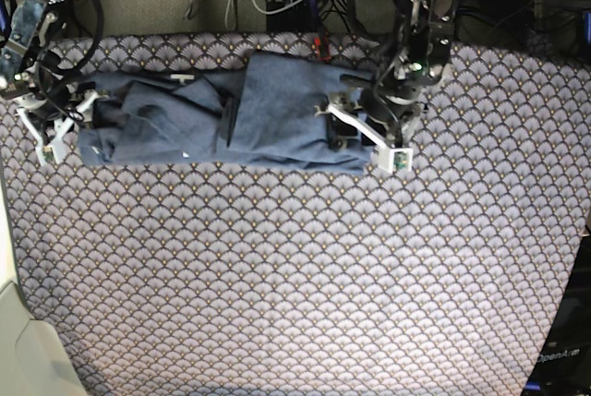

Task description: Fold the T-shirt properly

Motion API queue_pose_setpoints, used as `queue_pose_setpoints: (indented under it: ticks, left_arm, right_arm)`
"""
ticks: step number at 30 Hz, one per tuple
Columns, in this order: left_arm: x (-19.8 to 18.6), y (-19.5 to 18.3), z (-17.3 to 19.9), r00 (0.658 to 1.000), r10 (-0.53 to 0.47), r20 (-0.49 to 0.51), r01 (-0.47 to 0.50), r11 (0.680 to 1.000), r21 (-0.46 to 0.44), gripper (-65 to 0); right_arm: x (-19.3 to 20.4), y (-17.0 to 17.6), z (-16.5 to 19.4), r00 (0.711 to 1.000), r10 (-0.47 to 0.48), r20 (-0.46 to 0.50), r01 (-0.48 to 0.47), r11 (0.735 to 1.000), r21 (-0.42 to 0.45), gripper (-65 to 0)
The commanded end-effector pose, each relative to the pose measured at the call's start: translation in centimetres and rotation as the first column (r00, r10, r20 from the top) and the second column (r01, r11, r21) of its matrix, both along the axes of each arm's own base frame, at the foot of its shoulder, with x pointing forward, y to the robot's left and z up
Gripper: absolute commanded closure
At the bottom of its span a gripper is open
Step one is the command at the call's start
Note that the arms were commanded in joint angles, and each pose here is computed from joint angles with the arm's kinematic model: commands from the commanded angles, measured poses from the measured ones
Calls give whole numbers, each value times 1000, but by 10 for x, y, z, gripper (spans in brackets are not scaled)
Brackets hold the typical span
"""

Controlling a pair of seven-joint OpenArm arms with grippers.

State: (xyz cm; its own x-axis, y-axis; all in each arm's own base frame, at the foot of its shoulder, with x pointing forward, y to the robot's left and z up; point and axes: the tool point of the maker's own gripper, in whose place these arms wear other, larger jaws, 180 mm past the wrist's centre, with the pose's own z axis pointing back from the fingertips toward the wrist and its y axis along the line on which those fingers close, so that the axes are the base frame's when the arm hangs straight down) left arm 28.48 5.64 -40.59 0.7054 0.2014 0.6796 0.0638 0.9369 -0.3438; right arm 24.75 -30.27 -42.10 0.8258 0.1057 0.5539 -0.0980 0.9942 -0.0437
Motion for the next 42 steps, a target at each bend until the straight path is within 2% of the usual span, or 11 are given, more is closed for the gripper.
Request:
queue_pose_setpoints:
  ticks: [1, 3, 6, 12, 17, 20, 24, 28, 39, 40, 42]
  left_arm:
    - [8, 0, 11, 999, 6, 42, -6, 1000, -7, -332]
    - [8, 0, 11, 999, 6, 42, -6, 1000, -7, -332]
    - [8, 0, 11, 999, 6, 42, -6, 1000, -7, -332]
    - [8, -1, 11, 999, 6, 42, -6, 1000, -9, -332]
    - [8, 0, 11, 999, 6, 42, -5, 1000, -6, -332]
    - [8, 0, 11, 999, 7, 41, -7, 1000, -6, -332]
    - [8, 0, 11, 999, 7, 41, -7, 1000, -7, -332]
    - [8, -1, 12, 999, 9, 44, -8, 1000, -9, -332]
    - [7, -2, 11, 999, 9, 41, -9, 1000, -13, -332]
    - [7, -2, 11, 999, 9, 41, -9, 1000, -13, -332]
    - [6, -2, 10, 999, 9, 36, -8, 1000, -13, -332]
  right_arm:
    - [-3, -8, 2, 1000, 2, -22, -3, 999, -37, -327]
    - [-5, -6, 0, 1000, 3, -29, -4, 999, -33, -318]
    - [-6, 4, -6, 999, 2, -32, -2, 1000, -7, -252]
    - [-7, 19, -12, 999, 0, -33, 1, 1000, 30, 0]
    - [-5, 17, -4, 999, 6, -37, -6, 1000, 7, 0]
    - [4, 18, 27, 999, 30, 15, -29, 999, -43, 0]
    - [6, 34, 73, 992, 85, 93, -79, 995, -64, 0]
    - [4, 49, 100, 985, 122, 120, -112, 990, -82, 0]
    - [0, 45, 89, 991, 112, 78, -108, 992, -59, 0]
    - [-1, 42, 88, 991, 116, 69, -112, 992, -65, -6]
    - [-3, 38, 81, 993, 111, 46, -108, 992, -61, -56]
